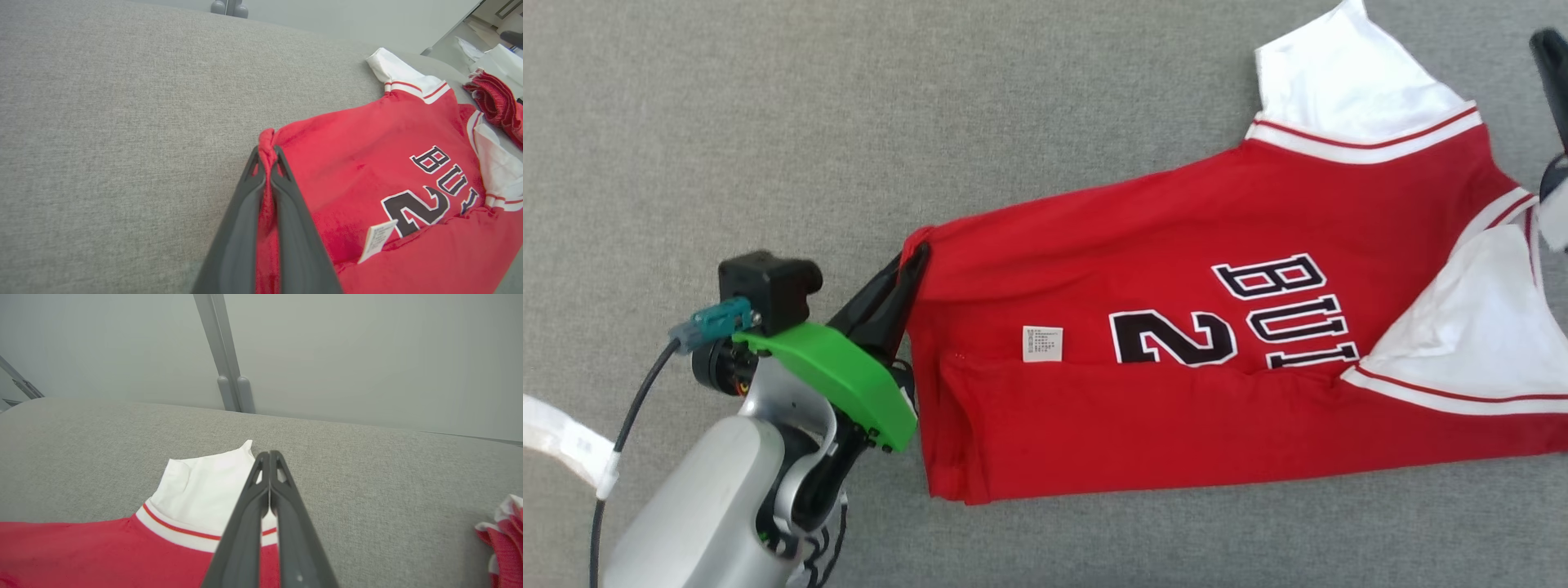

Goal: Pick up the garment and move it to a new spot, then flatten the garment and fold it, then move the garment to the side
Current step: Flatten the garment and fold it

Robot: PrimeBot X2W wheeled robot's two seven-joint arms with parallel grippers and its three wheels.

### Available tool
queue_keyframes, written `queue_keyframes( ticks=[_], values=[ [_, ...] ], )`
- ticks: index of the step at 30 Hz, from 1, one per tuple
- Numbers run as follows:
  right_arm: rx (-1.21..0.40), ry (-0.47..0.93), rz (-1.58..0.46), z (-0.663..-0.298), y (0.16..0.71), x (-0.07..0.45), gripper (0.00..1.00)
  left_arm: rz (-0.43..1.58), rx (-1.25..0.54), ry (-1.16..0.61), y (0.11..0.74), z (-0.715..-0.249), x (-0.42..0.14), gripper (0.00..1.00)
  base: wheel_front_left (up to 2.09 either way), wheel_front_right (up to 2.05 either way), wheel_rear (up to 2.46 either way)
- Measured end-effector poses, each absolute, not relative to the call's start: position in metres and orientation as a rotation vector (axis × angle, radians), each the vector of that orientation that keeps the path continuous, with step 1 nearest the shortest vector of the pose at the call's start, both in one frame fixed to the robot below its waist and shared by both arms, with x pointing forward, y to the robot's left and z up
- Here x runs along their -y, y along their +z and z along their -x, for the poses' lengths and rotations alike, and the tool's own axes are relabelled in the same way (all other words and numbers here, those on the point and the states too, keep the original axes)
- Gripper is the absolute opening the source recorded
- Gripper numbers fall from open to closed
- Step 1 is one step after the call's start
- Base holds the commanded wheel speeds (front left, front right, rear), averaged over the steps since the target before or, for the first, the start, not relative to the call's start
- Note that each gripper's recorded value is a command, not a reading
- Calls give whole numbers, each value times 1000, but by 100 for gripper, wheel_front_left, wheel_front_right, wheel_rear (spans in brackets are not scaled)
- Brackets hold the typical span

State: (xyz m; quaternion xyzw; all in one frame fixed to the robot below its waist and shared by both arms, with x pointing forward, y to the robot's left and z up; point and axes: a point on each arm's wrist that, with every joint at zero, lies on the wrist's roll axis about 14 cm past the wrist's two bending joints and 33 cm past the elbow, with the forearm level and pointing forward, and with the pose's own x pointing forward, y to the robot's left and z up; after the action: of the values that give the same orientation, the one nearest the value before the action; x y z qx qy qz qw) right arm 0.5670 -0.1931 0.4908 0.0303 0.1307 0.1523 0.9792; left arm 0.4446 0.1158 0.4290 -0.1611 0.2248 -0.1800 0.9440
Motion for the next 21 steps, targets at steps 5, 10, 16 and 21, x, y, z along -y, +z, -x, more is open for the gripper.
queue_keyframes(
  ticks=[5, 10, 16, 21],
  values=[
    [-257, 247, -142, -514, 499, 215, 0, 365, -432, -366, 445, -424, -111, 0, 0, 0, 0],
    [-243, 200, -119, -489, 511, 230, 0, 368, -422, -400, 454, -421, -100, 0, 0, 0, 0],
    [-207, 193, -98, -480, 526, 228, 0, 366, -390, -376, 461, -425, -102, 15, 0, 0, 0],
    [-147, 189, -56, -477, 533, 222, 100, 331, -346, -333, 461, -425, -113, 100, 0, 0, 0]
  ],
)
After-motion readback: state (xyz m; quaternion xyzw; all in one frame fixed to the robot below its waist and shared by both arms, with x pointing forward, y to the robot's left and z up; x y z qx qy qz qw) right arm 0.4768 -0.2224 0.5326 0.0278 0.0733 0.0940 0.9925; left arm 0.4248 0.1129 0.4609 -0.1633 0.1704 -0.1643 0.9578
